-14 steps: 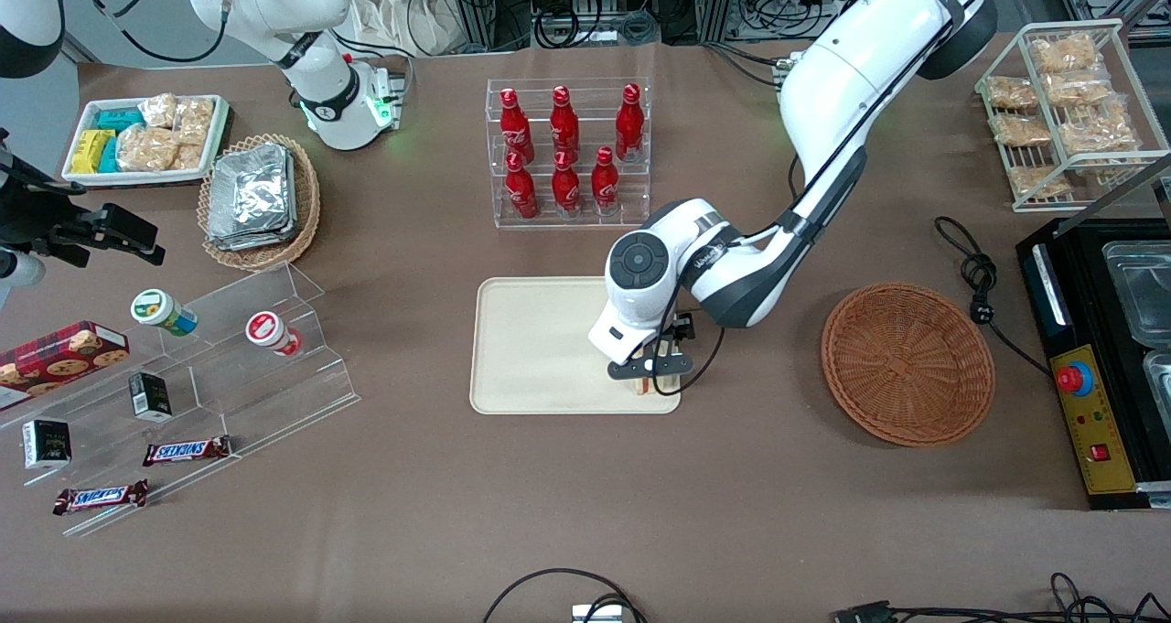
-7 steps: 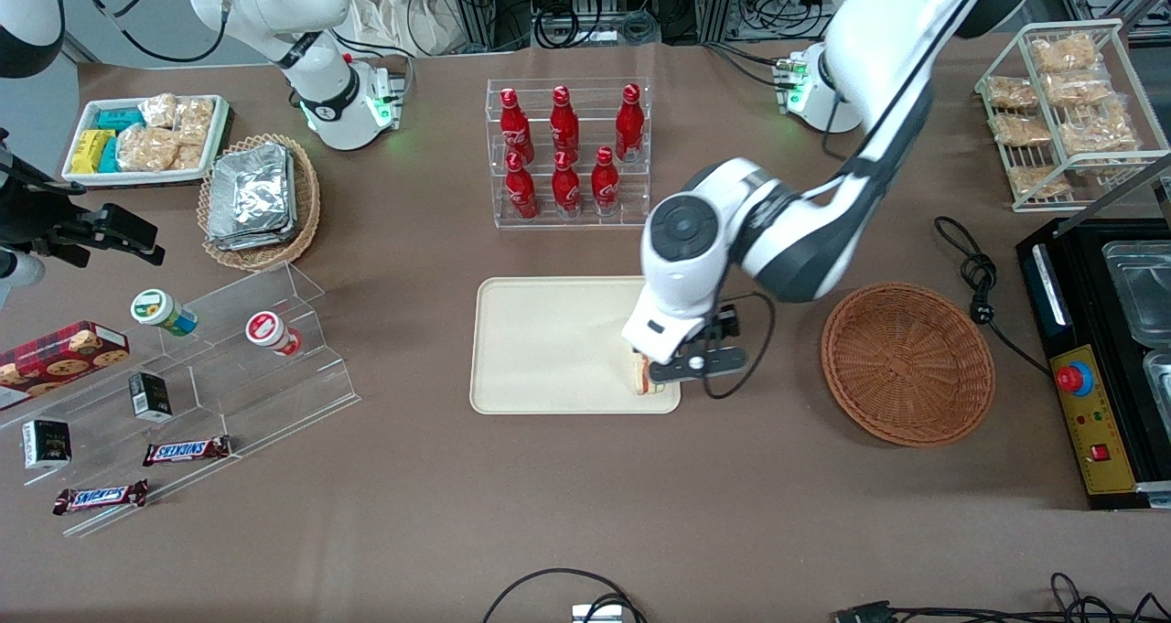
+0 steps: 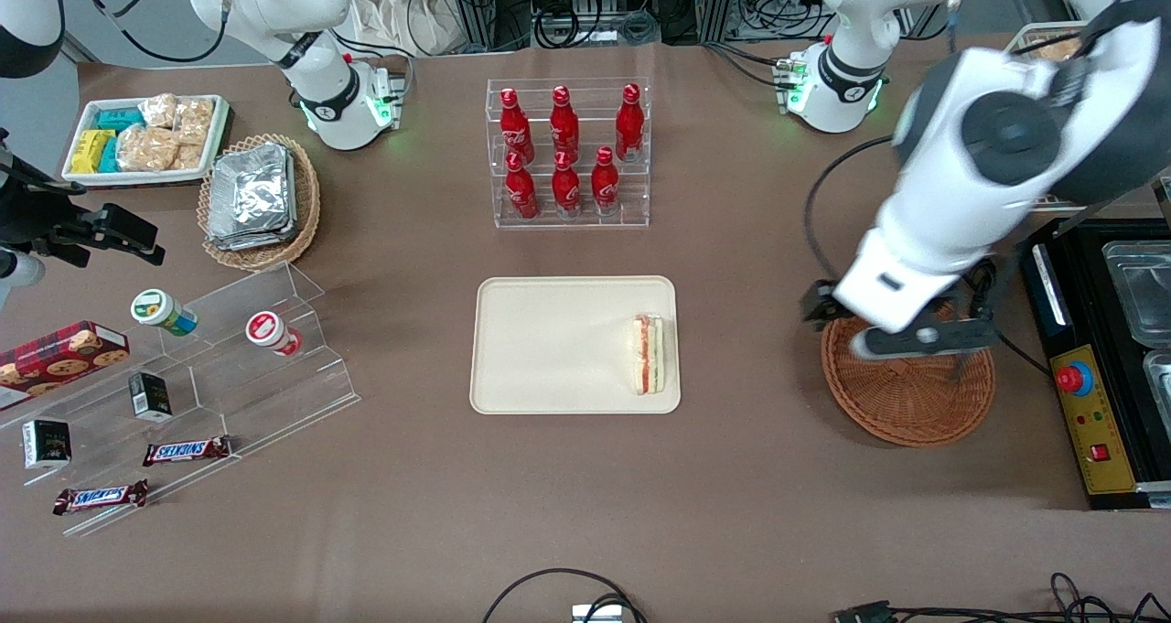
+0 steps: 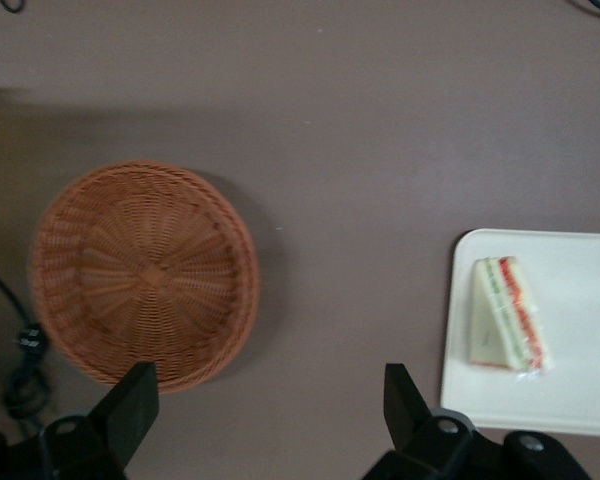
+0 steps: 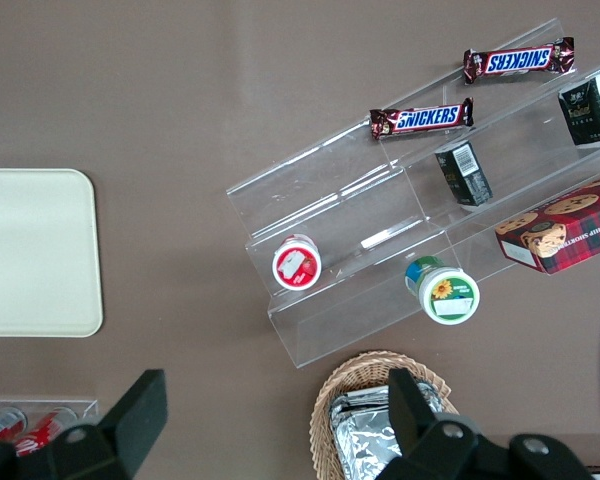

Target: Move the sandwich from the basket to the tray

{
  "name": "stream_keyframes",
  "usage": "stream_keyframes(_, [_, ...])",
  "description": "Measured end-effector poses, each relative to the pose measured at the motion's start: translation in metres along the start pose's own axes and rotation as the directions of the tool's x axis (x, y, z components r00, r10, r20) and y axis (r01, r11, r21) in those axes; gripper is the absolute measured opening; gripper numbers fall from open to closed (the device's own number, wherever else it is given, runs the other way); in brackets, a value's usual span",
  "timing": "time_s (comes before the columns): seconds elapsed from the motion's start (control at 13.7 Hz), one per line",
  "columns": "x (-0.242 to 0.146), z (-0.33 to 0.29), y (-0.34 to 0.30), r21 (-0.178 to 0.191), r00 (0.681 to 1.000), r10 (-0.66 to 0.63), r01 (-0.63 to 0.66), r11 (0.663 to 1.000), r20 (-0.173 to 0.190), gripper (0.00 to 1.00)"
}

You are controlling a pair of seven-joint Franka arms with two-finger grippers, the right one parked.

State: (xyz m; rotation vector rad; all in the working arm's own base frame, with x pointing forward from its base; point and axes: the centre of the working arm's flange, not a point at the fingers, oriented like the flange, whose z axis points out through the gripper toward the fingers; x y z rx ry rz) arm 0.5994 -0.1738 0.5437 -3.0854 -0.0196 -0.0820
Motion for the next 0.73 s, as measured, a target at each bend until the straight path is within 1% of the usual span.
stream_keyframes(0.15, [-0.013, -0.012, -0.03, -0.009, 0.999, 0.041, -0.04, 0.999, 0.024, 1.0])
stream_keyframes(0.22, [-0.019, -0.016, -0.04, -0.004, 0.998, 0.055, -0.055, 0.998, 0.04, 1.0])
stream_keyframes(0.29, [-0.024, -0.02, -0.046, -0.005, 0.997, 0.062, -0.062, 0.998, 0.048, 1.0])
stream_keyframes(0.51, [-0.034, -0.032, -0.069, -0.04, 0.996, 0.07, -0.068, 0.997, 0.054, 1.0])
stream_keyframes(0.73, [-0.035, -0.033, -0.081, -0.048, 0.996, 0.06, -0.057, 0.997, 0.06, 1.0])
